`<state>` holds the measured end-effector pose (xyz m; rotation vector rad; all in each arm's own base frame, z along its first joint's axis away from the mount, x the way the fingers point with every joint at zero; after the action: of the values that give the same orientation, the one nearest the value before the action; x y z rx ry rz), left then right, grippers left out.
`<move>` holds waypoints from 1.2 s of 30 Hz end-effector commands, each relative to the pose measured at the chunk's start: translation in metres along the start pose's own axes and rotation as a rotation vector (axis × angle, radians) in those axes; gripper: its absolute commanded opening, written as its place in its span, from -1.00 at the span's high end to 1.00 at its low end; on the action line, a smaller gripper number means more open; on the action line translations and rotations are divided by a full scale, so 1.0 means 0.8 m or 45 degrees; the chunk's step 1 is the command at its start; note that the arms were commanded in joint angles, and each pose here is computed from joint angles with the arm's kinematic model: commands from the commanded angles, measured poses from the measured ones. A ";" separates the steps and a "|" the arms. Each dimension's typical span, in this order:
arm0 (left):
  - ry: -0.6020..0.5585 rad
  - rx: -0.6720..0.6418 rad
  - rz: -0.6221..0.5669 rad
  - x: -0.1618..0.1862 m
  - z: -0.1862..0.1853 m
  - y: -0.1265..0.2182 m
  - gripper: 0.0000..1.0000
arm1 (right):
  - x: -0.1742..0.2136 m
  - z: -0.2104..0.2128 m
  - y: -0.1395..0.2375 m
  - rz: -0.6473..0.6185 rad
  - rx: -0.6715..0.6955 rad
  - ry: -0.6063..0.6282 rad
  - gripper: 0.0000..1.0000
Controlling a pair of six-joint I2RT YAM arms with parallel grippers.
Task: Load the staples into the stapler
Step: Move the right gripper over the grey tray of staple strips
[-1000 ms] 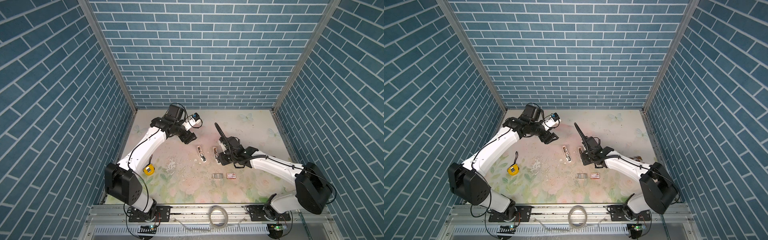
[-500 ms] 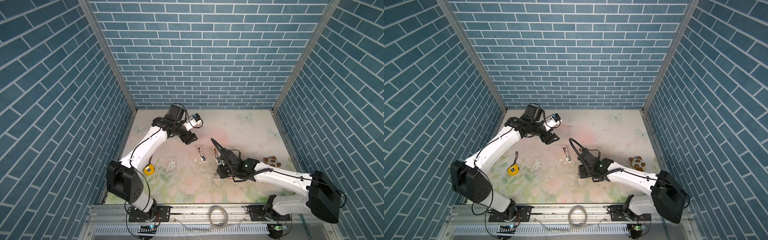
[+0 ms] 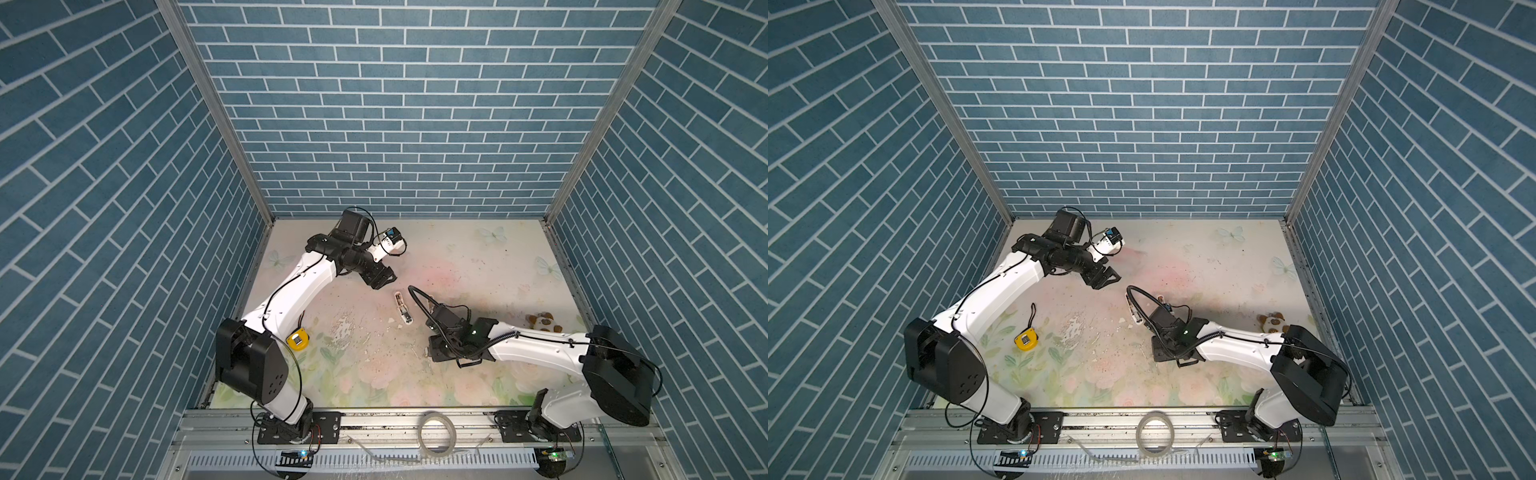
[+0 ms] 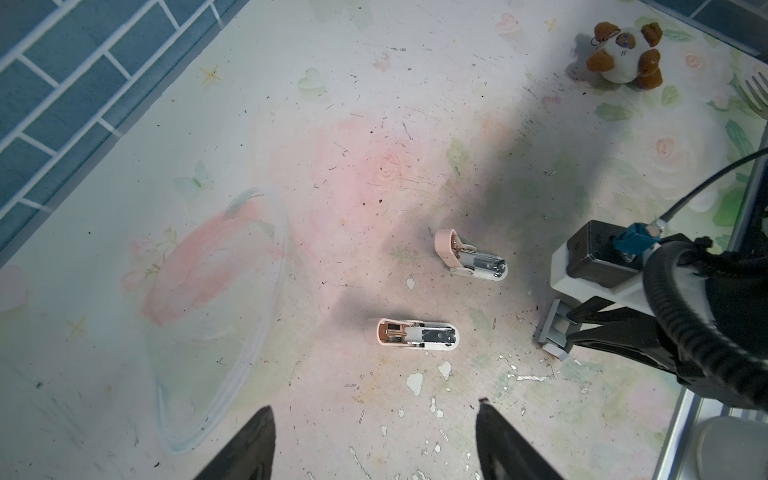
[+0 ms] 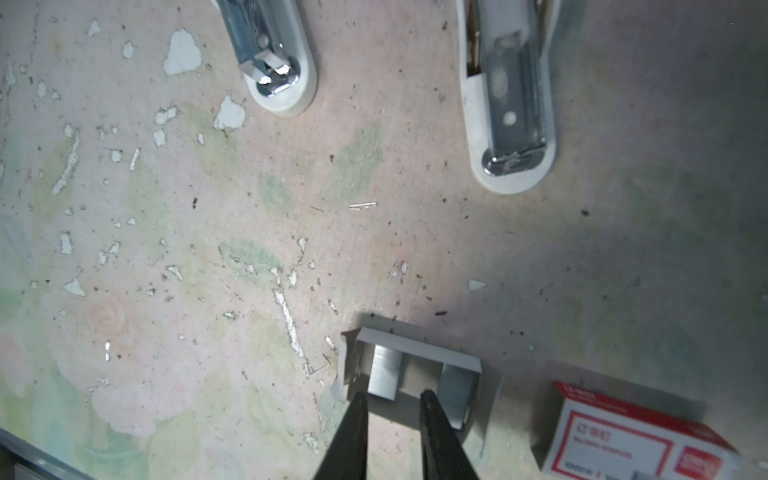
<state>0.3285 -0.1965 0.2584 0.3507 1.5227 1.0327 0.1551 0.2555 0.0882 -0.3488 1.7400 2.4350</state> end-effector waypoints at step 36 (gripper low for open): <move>0.039 0.023 -0.019 -0.004 0.002 -0.002 -0.55 | -0.002 0.012 -0.016 0.003 0.092 -0.030 0.57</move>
<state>0.3276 -0.1977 0.2590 0.3411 1.5491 1.0252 0.1573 0.2681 0.0784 -0.3367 1.7998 2.3971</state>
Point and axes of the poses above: each gripper's point midway between its finger pads, its own y axis back along the fingers, its own z axis along the line the jaws close on, x = y × z, the point moved 5 cm from there along y, back along the fingers, and after that the axes turned 11 degrees about -y, right-handed, at the moved point
